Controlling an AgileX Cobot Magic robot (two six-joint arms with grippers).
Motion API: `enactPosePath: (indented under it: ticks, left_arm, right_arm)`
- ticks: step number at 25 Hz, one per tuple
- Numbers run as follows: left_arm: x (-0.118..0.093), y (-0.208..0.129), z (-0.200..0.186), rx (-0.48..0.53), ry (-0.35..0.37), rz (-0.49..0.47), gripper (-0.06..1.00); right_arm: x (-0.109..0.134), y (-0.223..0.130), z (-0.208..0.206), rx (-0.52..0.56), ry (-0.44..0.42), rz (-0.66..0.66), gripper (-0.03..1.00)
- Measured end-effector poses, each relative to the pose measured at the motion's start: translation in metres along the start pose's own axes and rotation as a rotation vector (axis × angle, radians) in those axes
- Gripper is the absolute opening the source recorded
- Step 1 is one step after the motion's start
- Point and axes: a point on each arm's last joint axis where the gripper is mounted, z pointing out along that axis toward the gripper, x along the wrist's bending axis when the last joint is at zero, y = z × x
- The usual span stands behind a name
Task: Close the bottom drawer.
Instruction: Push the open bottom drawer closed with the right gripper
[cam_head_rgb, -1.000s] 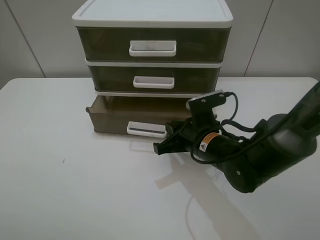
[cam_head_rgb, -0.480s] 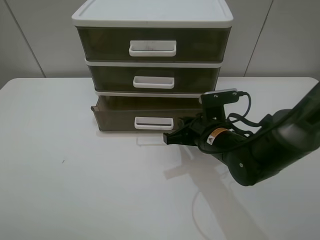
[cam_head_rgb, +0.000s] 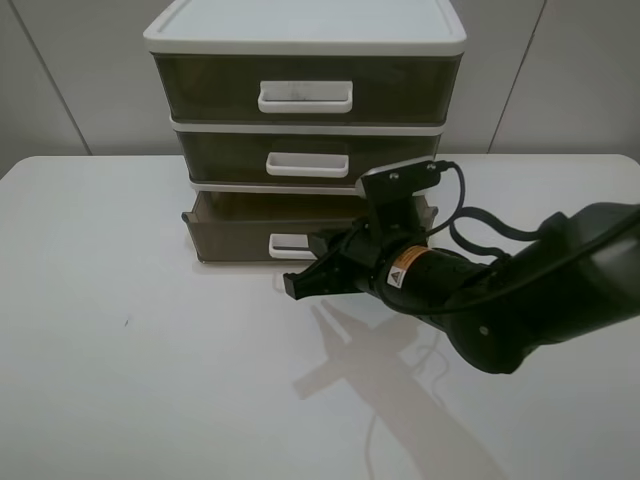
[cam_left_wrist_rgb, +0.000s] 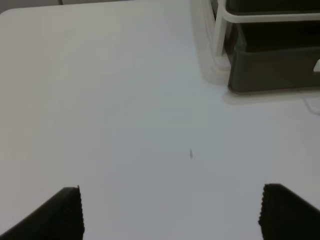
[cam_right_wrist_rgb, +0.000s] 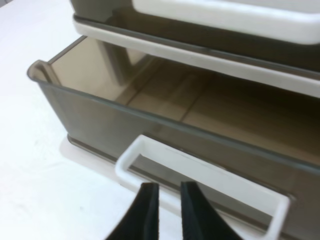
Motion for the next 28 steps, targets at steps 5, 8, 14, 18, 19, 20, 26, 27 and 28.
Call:
enactPosePath:
  ticks: [5, 8, 14, 18, 19, 20, 26, 27, 28]
  left_arm:
    - [0.000, 0.000, 0.000, 0.000, 0.000, 0.000, 0.72]
    - [0.000, 0.000, 0.000, 0.000, 0.000, 0.000, 0.72]
    - [0.000, 0.000, 0.000, 0.000, 0.000, 0.000, 0.72]
    - [0.000, 0.000, 0.000, 0.000, 0.000, 0.000, 0.72]
    - [0.000, 0.000, 0.000, 0.000, 0.000, 0.000, 0.72]
    - [0.000, 0.000, 0.000, 0.000, 0.000, 0.000, 0.72]
    - [0.000, 0.000, 0.000, 0.000, 0.000, 0.000, 0.72]
    - [0.000, 0.000, 0.000, 0.000, 0.000, 0.000, 0.72]
    - [0.000, 0.000, 0.000, 0.000, 0.000, 0.000, 0.72]
  right_arm:
    - [0.004, 0.005, 0.020, -0.022, 0.005, 0.003, 0.02]
    - [0.005, 0.002, 0.027, -0.019, 0.003, 0.002, 0.02]
    - [0.002, -0.005, 0.033, -0.041, -0.018, 0.011, 0.02]
    - [-0.002, -0.008, 0.037, -0.059, -0.050, 0.033, 0.02]
    - [-0.002, -0.008, 0.039, -0.061, -0.051, 0.034, 0.02]
    - [-0.001, -0.009, 0.042, -0.060, -0.051, 0.034, 0.02]
    - [-0.001, -0.009, 0.053, -0.068, -0.062, 0.046, 0.02]
    - [-0.001, -0.009, 0.055, -0.071, -0.067, 0.052, 0.02]
    - [-0.001, -0.009, 0.057, -0.073, -0.074, 0.060, 0.02]
